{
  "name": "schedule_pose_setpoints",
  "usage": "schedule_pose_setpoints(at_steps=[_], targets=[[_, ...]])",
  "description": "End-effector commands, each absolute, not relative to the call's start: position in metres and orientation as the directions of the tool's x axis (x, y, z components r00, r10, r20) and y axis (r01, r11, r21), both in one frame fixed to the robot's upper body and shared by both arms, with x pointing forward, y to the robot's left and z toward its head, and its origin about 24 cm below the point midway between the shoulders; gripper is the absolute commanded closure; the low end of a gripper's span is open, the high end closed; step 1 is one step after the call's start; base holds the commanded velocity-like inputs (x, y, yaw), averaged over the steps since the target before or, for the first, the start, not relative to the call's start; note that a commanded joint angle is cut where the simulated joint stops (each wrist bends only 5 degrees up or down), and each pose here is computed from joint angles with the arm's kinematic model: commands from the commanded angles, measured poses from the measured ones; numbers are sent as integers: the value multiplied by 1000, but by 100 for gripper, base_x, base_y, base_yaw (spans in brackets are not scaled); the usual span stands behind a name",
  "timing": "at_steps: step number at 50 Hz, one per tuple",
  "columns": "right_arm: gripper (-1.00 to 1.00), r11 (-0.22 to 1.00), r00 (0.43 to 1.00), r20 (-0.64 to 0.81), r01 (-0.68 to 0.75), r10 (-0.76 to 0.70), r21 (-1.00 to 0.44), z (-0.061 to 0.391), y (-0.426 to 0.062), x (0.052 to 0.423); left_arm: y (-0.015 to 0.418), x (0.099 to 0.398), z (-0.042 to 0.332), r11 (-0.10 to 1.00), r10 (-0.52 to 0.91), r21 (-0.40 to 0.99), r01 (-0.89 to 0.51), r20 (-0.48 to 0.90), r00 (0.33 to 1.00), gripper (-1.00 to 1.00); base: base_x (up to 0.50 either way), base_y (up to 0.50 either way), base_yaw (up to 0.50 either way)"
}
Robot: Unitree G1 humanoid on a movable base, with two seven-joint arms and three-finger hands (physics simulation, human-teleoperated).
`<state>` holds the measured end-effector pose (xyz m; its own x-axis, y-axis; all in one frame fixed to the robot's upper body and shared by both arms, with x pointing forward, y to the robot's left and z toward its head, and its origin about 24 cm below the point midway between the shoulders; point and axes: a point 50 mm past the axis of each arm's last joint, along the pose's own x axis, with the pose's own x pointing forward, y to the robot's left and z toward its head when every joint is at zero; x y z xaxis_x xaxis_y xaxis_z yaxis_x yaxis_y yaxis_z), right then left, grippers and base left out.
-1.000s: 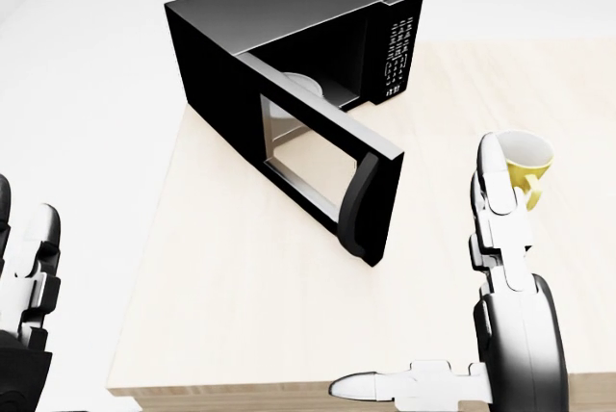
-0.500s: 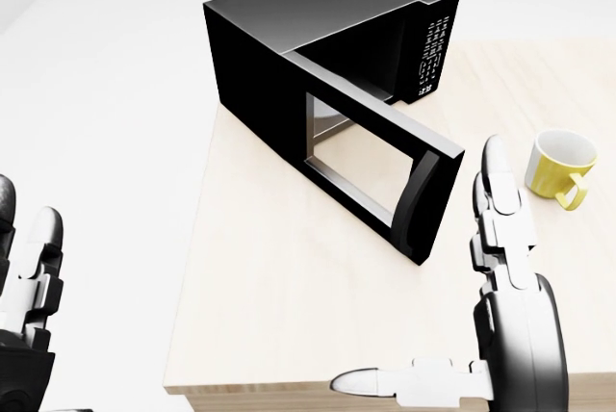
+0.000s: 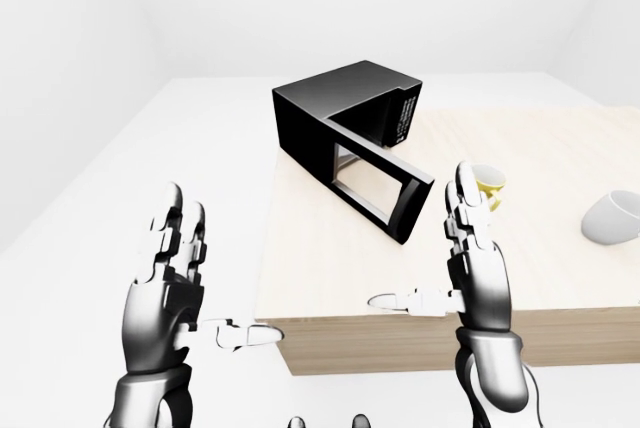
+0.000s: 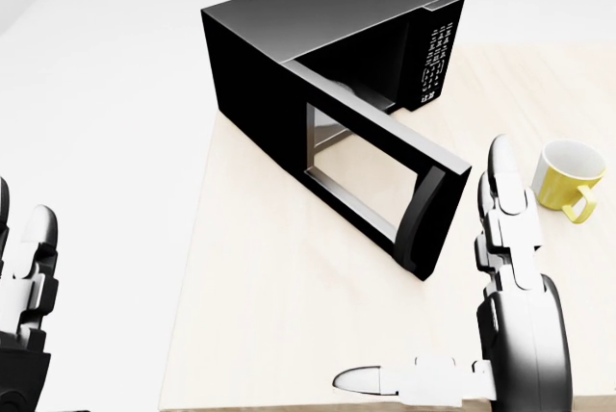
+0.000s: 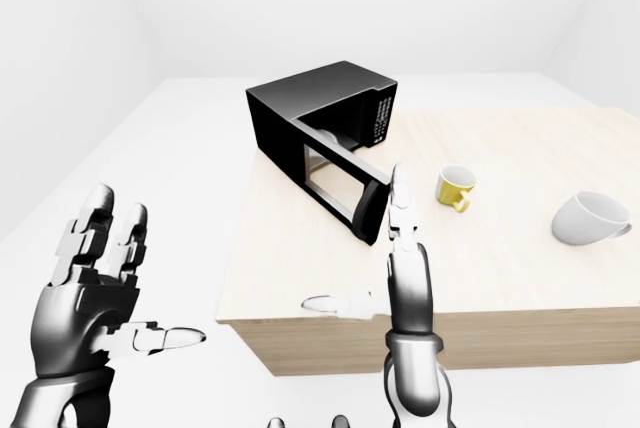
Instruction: Close the microwave.
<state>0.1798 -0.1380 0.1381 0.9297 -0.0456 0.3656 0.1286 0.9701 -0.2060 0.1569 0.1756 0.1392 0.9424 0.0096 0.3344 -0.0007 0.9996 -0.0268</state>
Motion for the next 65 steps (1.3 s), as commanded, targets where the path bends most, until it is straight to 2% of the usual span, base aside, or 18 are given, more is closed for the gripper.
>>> schedule_pose_setpoints(at_steps=[1,24,43,65], targets=[[-100,970,924,381,130,-43,-207,141,-137,180,176,157,144,1000,14,-28,-4,358,934,-100,50,0,0],[-100,970,925,376,136,-51,-202,140,-138,180,177,157,144,999,18,-38,-4,360,933,-100,49,0,0],[-100,962,926,374,148,-53,-229,139,-138,179,177,157,143,999,17,-48,0,358,933,-100,0,1,0],[-100,967,929,367,142,-56,-213,138,-138,180,177,158,142,999,15,-46,1,353,936,-100,0,43,0]])
